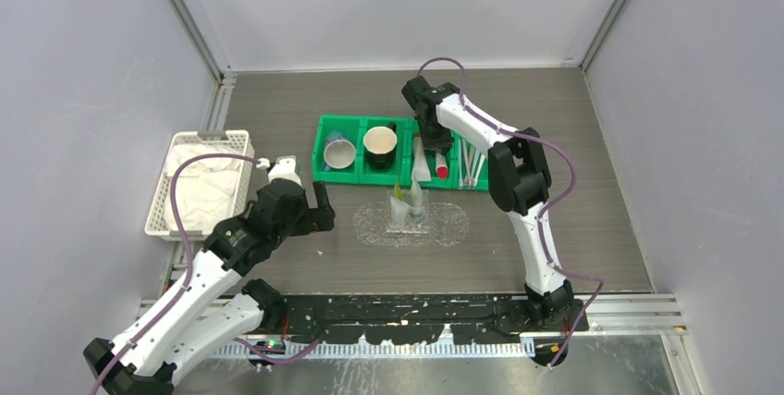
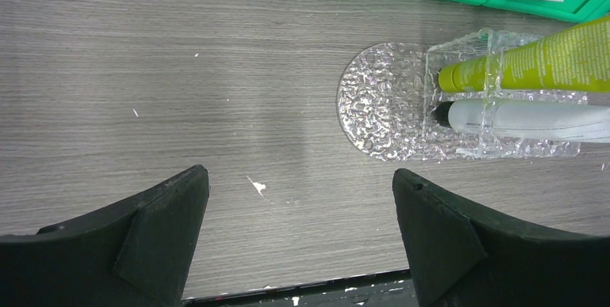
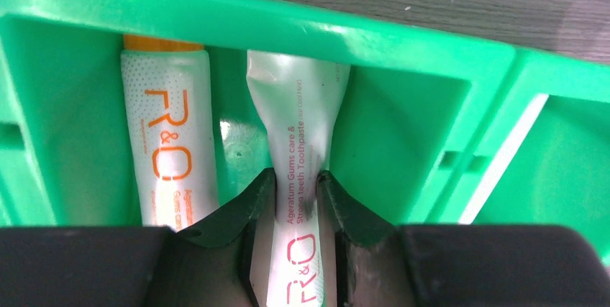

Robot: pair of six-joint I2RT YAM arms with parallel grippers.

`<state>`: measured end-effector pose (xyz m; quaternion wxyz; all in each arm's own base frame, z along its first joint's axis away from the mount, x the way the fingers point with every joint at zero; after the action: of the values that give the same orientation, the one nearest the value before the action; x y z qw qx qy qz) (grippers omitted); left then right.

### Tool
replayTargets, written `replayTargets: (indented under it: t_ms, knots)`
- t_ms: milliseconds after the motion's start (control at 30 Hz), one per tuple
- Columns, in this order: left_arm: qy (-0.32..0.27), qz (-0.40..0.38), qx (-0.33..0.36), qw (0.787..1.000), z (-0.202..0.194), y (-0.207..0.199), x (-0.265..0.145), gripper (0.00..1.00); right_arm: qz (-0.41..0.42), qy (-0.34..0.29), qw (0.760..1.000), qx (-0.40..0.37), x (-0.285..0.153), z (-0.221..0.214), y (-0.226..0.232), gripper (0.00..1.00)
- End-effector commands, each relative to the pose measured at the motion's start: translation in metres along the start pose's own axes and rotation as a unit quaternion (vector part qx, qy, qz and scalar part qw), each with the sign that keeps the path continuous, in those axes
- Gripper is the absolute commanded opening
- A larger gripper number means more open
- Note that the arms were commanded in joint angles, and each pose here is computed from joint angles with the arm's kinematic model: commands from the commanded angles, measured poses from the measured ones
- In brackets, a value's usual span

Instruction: Prepare toiletry sets of a toothbrush and toothpaste on the tray

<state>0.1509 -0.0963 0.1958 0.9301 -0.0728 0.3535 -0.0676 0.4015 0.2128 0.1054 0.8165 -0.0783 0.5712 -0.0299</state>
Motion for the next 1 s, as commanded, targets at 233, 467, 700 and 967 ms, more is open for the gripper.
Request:
replayTargets:
  t_ms: [233,467,700,967]
  knots:
    - [0.0,-0.102,-0.015,0.995,0.052,-0.047,-0.008,1.0,0.097,-0.199,0.974,0.058,-0.137,0.033,-0.029,0.17]
    - [0.025,-0.243,-0.042,0.969,0.102,-0.104,-0.007,1.0,0.184,-0.239,0.951,0.067,-0.189,-0.003,-0.043,0.16]
    - [0.0,-0.329,-0.05,0.943,0.161,-0.146,-0.024,0.99,0.255,-0.254,0.932,0.043,-0.232,-0.05,-0.044,0.16]
    - [0.024,-0.348,-0.054,0.936,0.174,-0.163,-0.022,0.87,0.256,-0.289,0.922,-0.005,-0.267,-0.087,-0.032,0.16]
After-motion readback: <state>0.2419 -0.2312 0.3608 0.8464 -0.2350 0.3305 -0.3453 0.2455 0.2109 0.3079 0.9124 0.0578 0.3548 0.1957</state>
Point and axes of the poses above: each gripper's point midway between its finger pads, its own x axis out along the fingers, its own y axis along the line the jaws close on, z = x × y, the point moved 6 cm from there along -x, back along the fingers, and after that the axes turned 5 degrees about x, right-handed, at the moved point
